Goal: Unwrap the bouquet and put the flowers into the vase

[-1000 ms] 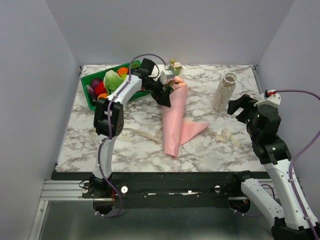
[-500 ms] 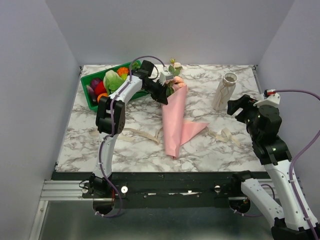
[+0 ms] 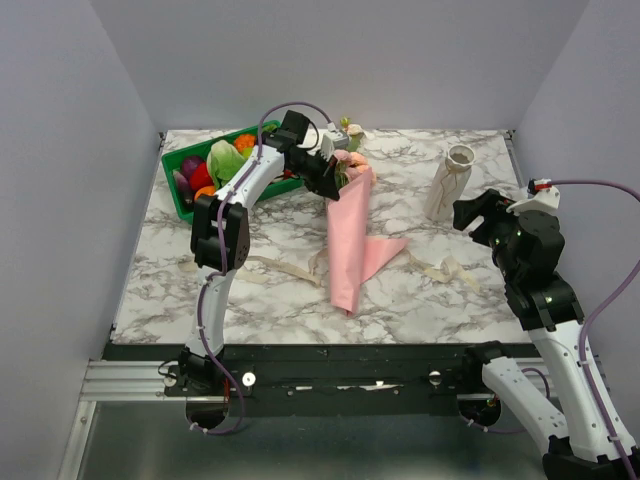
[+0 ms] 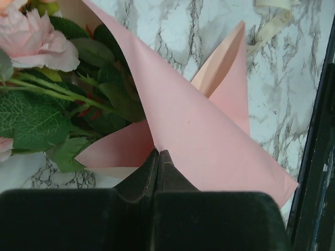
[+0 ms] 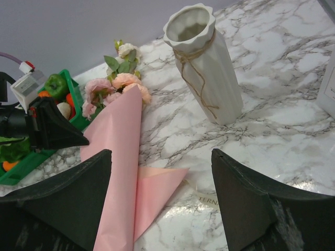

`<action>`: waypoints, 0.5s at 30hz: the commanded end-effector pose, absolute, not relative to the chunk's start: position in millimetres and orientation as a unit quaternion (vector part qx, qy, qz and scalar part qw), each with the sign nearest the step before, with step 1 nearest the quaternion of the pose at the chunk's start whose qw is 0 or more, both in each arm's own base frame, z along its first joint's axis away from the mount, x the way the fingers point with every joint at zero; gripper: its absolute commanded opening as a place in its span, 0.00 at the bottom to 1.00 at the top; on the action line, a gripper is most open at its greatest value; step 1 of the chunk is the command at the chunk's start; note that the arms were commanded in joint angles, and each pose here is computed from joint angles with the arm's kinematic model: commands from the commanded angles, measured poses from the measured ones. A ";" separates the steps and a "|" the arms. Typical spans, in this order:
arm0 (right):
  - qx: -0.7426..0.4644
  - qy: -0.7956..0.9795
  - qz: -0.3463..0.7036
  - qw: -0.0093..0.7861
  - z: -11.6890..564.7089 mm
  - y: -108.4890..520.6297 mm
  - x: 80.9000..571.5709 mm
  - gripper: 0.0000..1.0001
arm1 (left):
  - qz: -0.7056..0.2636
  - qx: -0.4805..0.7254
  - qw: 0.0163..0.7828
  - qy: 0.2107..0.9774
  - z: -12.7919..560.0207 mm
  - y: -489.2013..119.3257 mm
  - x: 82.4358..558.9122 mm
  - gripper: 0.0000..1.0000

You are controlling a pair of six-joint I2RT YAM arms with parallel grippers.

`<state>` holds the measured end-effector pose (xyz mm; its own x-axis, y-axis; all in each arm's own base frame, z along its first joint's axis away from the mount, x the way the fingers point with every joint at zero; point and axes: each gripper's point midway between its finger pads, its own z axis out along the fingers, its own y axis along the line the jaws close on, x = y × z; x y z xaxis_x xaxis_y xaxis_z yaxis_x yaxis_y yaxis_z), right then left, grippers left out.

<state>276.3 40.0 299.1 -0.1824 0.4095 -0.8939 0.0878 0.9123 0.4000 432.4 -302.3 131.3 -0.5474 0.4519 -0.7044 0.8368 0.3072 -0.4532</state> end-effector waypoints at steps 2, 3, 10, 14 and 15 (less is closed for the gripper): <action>0.157 0.751 0.147 0.624 301.0 45.8 272.2 0.84 | -0.438 0.415 0.285 0.744 222.5 -313.6 422.4 0.00; 0.156 0.750 0.149 0.626 301.9 45.8 271.1 0.84 | -0.443 0.415 0.289 0.740 230.0 -314.7 419.6 0.00; 0.158 0.751 0.147 0.625 297.2 44.7 269.5 0.84 | -0.452 0.421 0.308 0.723 281.1 -335.7 388.0 0.14; 0.162 0.753 0.145 0.622 292.3 43.6 269.4 0.84 | -0.456 0.439 0.294 0.716 287.4 -356.6 361.6 0.64; 0.162 0.753 0.144 0.621 291.3 43.4 269.3 0.84 | -0.453 0.439 0.294 0.718 286.7 -358.2 361.0 0.78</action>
<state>270.0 39.1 294.9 -0.1727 0.4175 -0.8921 0.0836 0.9087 0.4090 386.8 -340.7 264.1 -0.4559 0.3620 -0.8131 0.8887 0.2359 -0.3932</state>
